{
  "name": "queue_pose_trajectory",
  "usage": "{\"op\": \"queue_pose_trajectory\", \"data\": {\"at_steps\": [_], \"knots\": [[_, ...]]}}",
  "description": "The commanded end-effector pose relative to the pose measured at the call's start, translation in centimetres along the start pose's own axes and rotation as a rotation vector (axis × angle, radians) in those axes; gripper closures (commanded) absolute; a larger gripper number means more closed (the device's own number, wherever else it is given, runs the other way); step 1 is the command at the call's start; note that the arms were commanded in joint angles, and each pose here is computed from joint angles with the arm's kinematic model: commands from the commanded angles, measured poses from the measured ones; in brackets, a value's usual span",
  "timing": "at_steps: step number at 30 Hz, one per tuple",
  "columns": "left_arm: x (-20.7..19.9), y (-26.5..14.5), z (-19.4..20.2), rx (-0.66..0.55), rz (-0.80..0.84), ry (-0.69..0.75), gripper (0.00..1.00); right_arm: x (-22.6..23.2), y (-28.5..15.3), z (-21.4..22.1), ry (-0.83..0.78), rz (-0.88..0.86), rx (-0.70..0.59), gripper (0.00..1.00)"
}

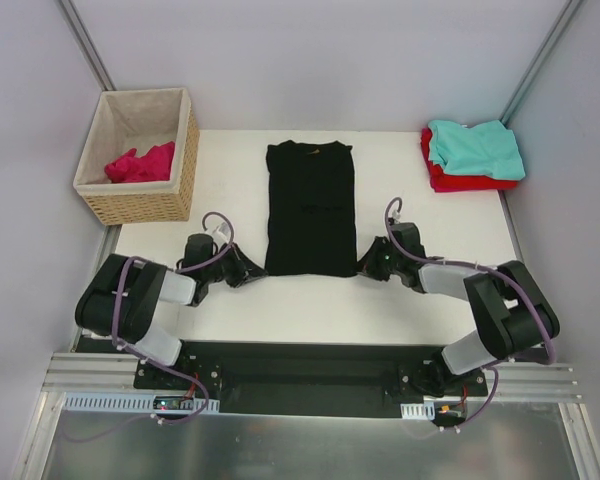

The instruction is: Fold and stack the t-shirts

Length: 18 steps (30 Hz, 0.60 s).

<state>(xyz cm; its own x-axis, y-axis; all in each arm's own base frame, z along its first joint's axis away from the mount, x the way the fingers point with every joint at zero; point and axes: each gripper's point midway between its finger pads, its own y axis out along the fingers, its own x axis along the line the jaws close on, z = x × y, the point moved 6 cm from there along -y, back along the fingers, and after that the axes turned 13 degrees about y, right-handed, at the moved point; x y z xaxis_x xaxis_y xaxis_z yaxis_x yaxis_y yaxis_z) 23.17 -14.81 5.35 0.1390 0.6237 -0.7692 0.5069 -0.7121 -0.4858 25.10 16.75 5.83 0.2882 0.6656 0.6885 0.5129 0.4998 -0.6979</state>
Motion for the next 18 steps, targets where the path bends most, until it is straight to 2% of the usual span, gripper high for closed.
{"op": "queue_pose_trajectory", "data": {"at_steps": [1,5,10,12,14,18], "knots": [[-0.7,-1.9,1.6,-0.008,-0.005,0.021,1.0,-1.8,-1.2,3.4,-0.036,0.064,0.053,0.99],[-1.2,-3.3,3.3,-0.01,-0.013,0.041,1.0,-2.8,-2.8,6.7,-0.092,0.094,0.074,0.99],[-2.0,-5.7,5.5,-0.023,-0.02,0.073,1.0,-3.0,-6.2,9.7,-0.218,0.11,0.008,0.99],[-2.5,-6.7,6.3,-0.025,-0.041,0.114,1.0,-3.4,-7.7,10.4,-0.233,0.133,-0.006,0.99],[-3.5,-7.5,6.6,-0.059,0.001,0.146,1.0,-2.6,-9.3,10.7,-0.248,0.079,-0.056,0.99],[-3.9,-8.8,7.8,-0.066,0.015,0.129,1.0,-2.9,-12.0,10.7,-0.28,0.093,-0.12,0.99]]}}
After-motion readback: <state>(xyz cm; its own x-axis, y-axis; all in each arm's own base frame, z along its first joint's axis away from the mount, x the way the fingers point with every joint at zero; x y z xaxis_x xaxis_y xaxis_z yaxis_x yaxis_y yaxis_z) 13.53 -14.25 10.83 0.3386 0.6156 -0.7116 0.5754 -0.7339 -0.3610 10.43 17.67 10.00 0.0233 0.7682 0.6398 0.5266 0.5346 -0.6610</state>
